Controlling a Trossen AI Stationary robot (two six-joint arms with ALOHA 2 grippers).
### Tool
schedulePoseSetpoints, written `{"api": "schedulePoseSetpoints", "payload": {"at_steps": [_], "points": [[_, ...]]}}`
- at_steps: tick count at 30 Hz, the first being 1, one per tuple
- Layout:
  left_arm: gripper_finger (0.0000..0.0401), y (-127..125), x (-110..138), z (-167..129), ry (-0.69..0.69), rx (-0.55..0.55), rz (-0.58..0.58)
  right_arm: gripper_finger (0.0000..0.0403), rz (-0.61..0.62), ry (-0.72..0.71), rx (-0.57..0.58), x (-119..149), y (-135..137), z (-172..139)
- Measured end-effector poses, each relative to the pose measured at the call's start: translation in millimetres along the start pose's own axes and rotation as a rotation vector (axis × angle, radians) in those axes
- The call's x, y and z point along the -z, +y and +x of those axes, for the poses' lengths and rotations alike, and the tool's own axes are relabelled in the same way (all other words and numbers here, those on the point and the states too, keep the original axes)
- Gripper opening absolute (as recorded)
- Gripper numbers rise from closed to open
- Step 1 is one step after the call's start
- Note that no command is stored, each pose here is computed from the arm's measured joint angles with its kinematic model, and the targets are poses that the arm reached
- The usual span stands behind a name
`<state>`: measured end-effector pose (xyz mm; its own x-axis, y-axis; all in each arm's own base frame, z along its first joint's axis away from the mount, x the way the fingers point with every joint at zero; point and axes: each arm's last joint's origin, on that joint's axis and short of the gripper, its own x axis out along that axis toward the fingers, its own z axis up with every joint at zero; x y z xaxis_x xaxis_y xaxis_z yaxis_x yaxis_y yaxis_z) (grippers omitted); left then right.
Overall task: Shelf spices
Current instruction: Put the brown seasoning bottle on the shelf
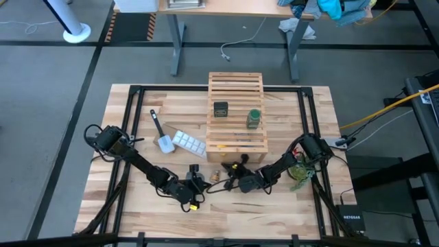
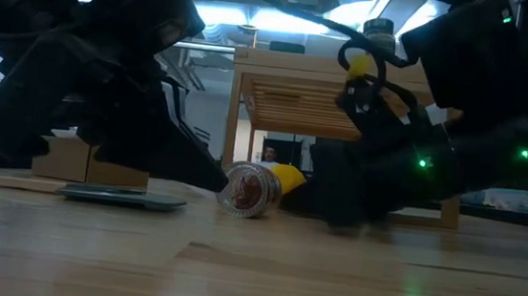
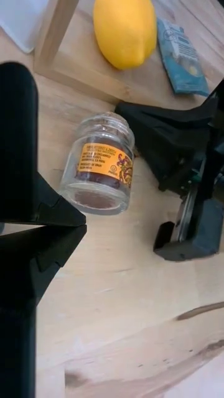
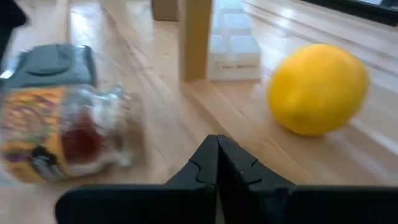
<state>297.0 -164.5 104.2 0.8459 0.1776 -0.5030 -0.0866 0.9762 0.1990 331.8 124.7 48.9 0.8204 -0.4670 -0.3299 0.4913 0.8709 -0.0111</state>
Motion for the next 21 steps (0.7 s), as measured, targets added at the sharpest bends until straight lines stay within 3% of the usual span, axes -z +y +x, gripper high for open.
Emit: {"api": "schedulePoseSetpoints", "payload": {"at_steps": [21], "points": [[0.0,1.8,3.6,0.7,0.036,-0.006,-0.019,0.0007,-0.065,-0.031,-0.179,-28.6,28.7,10.4]]}}
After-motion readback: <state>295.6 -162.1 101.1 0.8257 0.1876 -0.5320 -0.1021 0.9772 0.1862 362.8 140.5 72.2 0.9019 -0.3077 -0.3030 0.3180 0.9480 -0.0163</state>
